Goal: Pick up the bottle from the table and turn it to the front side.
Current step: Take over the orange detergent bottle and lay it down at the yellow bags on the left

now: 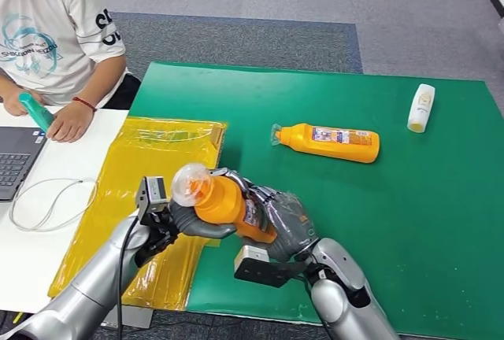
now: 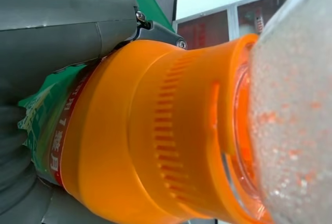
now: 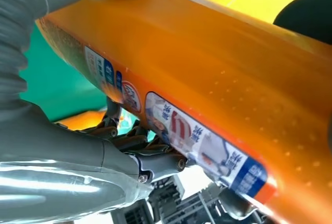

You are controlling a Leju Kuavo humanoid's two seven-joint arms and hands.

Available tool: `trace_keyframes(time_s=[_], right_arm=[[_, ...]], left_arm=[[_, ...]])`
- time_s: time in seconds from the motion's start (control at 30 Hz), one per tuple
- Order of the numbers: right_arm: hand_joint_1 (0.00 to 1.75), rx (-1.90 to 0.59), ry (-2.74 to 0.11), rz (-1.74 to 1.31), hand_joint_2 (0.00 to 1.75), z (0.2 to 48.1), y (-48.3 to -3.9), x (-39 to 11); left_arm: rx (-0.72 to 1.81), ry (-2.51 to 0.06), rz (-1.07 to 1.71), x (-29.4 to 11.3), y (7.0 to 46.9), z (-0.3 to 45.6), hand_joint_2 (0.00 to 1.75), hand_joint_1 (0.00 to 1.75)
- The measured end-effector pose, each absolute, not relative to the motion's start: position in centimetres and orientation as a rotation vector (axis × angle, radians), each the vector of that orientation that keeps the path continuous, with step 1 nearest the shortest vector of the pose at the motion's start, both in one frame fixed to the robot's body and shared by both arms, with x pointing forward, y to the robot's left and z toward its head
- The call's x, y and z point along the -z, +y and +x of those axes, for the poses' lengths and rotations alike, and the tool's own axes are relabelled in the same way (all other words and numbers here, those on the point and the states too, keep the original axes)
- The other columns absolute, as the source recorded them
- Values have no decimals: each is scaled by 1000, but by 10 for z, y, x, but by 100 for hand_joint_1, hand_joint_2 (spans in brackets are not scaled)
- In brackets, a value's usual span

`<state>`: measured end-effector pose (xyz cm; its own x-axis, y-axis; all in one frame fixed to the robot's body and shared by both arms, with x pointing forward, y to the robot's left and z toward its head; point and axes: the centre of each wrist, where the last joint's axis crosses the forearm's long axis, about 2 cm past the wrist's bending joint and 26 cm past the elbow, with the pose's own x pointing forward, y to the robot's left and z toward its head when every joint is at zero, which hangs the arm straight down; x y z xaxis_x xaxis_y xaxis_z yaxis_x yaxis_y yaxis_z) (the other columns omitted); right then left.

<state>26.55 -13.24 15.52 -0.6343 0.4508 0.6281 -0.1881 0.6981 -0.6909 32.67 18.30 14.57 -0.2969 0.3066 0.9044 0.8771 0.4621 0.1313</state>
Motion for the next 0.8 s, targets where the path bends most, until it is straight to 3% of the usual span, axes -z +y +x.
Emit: trace_keyframes(time_s=[0.23, 0.47, 0.8], right_arm=[[0, -847, -2042, 13, 175, 268, -139, -154], [0, -551, -1998, 275, 175, 279, -171, -145], [0, -399, -1926, 215, 175, 277, -216, -123]], left_arm=[[803, -1876, -965, -140, 187, 316, 175, 175], [852, -1930, -810, -128, 198, 298, 175, 175], [1068, -1954, -475, -125, 202, 285, 175, 175]])
